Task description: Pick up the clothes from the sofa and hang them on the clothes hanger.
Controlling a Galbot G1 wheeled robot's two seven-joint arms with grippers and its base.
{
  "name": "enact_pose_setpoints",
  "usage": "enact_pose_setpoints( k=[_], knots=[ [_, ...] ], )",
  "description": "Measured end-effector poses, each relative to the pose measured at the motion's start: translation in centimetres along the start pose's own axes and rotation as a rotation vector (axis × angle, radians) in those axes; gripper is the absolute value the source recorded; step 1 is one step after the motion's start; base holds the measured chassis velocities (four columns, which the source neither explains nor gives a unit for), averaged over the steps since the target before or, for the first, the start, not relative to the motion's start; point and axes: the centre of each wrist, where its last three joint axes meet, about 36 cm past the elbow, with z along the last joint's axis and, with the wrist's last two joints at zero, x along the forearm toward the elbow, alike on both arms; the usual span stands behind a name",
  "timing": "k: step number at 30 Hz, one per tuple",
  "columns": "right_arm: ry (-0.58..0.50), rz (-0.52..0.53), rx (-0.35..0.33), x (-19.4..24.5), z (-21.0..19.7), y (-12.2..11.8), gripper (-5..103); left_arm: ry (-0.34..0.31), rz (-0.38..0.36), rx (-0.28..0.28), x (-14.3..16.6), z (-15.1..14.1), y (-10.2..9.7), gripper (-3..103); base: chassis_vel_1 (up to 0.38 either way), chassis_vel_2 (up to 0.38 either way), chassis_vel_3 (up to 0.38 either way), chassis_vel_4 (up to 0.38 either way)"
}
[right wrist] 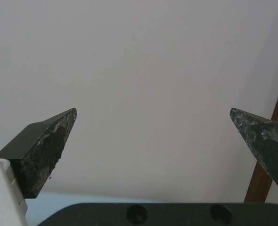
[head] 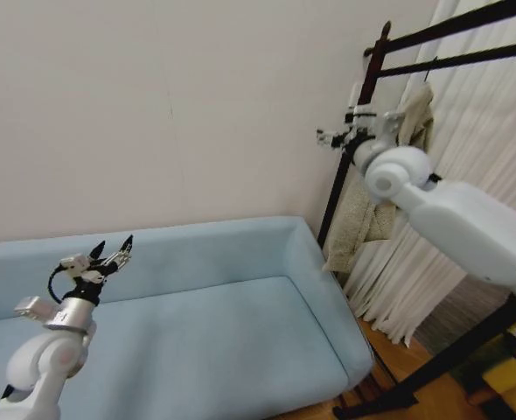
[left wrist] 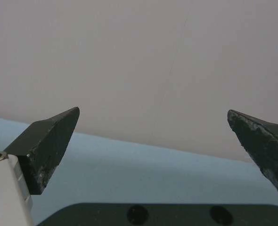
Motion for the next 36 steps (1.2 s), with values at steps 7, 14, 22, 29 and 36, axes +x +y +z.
enact_pose_setpoints(
  k=[7, 14, 22, 29, 36],
  knots=[
    [0.086, -0.083, 0.028, 6.1, 11.6, 0.7, 100, 0.043, -0.062, -0.054, 3.2, 1.8, -1.5, 100, 0.000, 0.000, 0.000, 0.000],
    [0.111, -0.068, 0.071, 11.8, 19.9, 4.9, 100, 0.071, -0.110, -0.059, 6.1, 3.3, -2.4, 100, 0.000, 0.000, 0.000, 0.000],
    [0.115, -0.027, 0.156, 17.8, 24.1, 4.8, 100, 0.099, -0.106, -0.075, 8.6, 5.3, -2.8, 100, 0.000, 0.000, 0.000, 0.000],
    [0.200, 0.009, 0.048, 23.0, 26.1, 7.6, 100, 0.130, -0.083, -0.125, 9.5, 6.5, -4.1, 100, 0.000, 0.000, 0.000, 0.000],
    [0.112, 0.075, -0.062, 21.5, 24.6, 11.3, 100, 0.168, -0.068, -0.108, 9.6, 5.2, -8.1, 100, 0.000, 0.000, 0.000, 0.000]
  ],
)
